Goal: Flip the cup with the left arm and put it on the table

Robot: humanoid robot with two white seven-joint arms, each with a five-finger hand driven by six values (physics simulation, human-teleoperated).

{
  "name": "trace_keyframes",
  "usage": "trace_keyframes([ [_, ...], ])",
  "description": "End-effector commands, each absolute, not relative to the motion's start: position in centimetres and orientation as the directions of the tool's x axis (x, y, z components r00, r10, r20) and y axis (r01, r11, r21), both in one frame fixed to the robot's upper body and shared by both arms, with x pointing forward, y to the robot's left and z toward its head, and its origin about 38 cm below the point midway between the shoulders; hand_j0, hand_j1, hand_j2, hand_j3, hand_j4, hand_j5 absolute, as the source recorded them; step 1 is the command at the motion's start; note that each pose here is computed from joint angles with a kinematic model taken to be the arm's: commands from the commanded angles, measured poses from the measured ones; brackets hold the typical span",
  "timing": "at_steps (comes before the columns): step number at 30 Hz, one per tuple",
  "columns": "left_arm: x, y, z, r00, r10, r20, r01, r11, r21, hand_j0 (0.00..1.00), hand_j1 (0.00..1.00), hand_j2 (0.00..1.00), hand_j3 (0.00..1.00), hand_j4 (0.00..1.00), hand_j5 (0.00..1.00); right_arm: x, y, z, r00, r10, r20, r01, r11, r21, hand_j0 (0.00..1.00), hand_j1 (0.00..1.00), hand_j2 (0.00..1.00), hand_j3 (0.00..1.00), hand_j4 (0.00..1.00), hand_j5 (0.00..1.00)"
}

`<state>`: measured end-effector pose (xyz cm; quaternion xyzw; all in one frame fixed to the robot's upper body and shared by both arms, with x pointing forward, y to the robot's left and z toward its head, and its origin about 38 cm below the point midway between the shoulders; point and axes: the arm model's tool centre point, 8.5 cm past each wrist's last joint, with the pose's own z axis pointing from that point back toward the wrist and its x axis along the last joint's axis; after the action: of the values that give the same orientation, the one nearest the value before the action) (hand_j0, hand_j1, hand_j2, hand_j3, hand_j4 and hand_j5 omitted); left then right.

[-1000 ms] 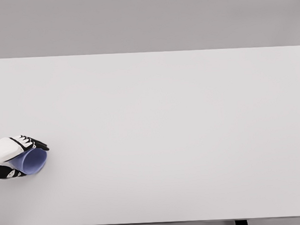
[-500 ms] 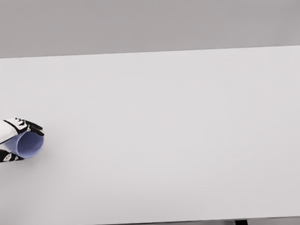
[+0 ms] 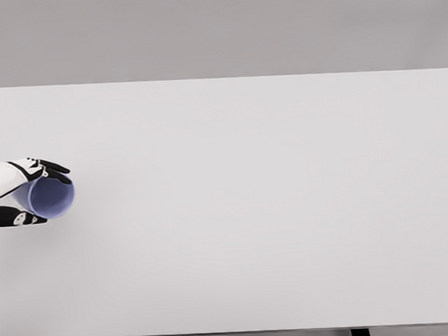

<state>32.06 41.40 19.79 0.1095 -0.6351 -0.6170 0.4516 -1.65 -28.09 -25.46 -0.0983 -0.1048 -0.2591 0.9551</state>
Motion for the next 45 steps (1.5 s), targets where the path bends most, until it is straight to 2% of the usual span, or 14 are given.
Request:
trace_keyframes([
  [1, 32.1, 40.9, 20.0, -0.567, -0.677, 0.470, 0.420, 0.253, 0.872, 0.68, 0.68, 0.68, 0.68, 0.68, 0.68, -1.6, -28.1, -25.5, 0.843, -0.475, 0.252, 0.516, 0.846, -0.133, 1.00, 1.00, 1.00, 1.00, 1.00, 1.00],
  [15, 31.6, 38.3, 18.3, -0.548, -0.583, 0.600, 0.457, 0.392, 0.798, 0.68, 0.68, 0.68, 0.68, 0.68, 0.68, -1.6, -28.1, -25.5, 0.843, -0.475, 0.252, 0.516, 0.846, -0.133, 1.00, 1.00, 1.00, 1.00, 1.00, 1.00],
  [35, 29.3, 34.6, 17.8, -0.511, -0.430, 0.745, 0.581, 0.466, 0.667, 0.69, 0.69, 0.69, 0.69, 0.69, 0.69, -1.6, -28.1, -25.5, 0.843, -0.475, 0.252, 0.516, 0.846, -0.133, 1.00, 1.00, 1.00, 1.00, 1.00, 1.00],
  [45, 29.0, 34.0, 17.0, -0.489, -0.404, 0.773, 0.602, 0.485, 0.634, 0.69, 0.69, 0.69, 0.69, 0.69, 0.69, -1.6, -28.1, -25.5, 0.843, -0.475, 0.252, 0.516, 0.846, -0.133, 1.00, 1.00, 1.00, 1.00, 1.00, 1.00],
])
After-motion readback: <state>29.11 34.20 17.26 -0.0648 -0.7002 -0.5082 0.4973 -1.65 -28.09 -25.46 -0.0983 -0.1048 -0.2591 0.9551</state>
